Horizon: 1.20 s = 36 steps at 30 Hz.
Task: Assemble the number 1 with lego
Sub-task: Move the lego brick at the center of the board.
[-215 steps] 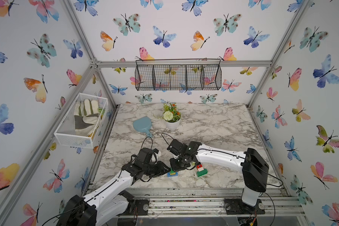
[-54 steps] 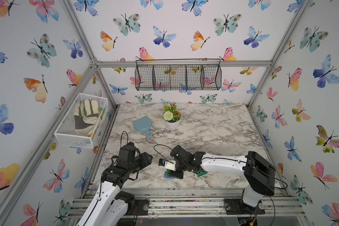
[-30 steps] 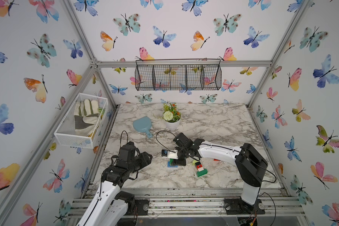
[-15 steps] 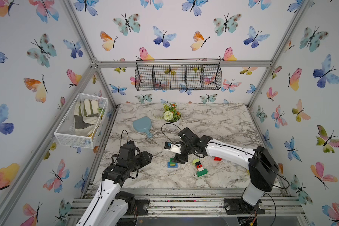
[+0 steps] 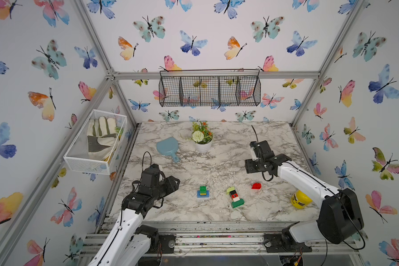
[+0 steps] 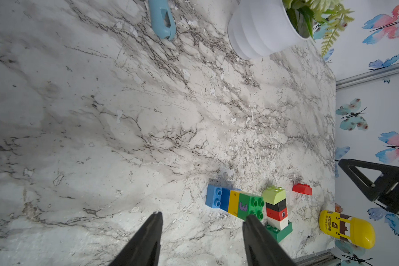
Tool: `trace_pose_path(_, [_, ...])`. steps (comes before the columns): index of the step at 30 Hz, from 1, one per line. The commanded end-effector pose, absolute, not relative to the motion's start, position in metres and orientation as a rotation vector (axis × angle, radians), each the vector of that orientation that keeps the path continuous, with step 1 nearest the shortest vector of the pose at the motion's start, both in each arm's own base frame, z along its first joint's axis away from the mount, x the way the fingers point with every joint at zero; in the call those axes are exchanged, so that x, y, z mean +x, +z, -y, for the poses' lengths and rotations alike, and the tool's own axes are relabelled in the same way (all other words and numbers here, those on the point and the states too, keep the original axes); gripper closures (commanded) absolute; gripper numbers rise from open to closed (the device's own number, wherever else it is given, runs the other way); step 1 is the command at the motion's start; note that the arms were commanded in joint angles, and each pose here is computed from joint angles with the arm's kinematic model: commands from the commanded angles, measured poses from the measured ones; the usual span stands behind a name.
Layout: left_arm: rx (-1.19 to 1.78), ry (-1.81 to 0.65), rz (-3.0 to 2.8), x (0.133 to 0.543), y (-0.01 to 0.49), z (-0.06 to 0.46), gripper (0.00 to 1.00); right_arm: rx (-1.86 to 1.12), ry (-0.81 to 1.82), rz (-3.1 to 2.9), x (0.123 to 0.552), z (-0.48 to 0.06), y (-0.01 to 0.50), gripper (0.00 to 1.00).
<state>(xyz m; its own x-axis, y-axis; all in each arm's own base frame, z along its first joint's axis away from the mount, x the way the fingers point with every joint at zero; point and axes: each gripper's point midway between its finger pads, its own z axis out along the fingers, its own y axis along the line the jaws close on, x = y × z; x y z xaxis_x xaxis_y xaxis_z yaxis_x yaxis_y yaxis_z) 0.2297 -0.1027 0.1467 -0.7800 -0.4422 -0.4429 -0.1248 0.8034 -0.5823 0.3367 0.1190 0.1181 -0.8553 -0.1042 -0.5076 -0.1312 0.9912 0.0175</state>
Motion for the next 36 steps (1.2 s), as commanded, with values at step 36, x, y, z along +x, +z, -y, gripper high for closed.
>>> trace_pose_path(36, [-0.426,-0.748,-2.386,0.227,0.147,0.102,0.38,0.079,0.521,-2.86,0.262,-0.136,0.058,0.23])
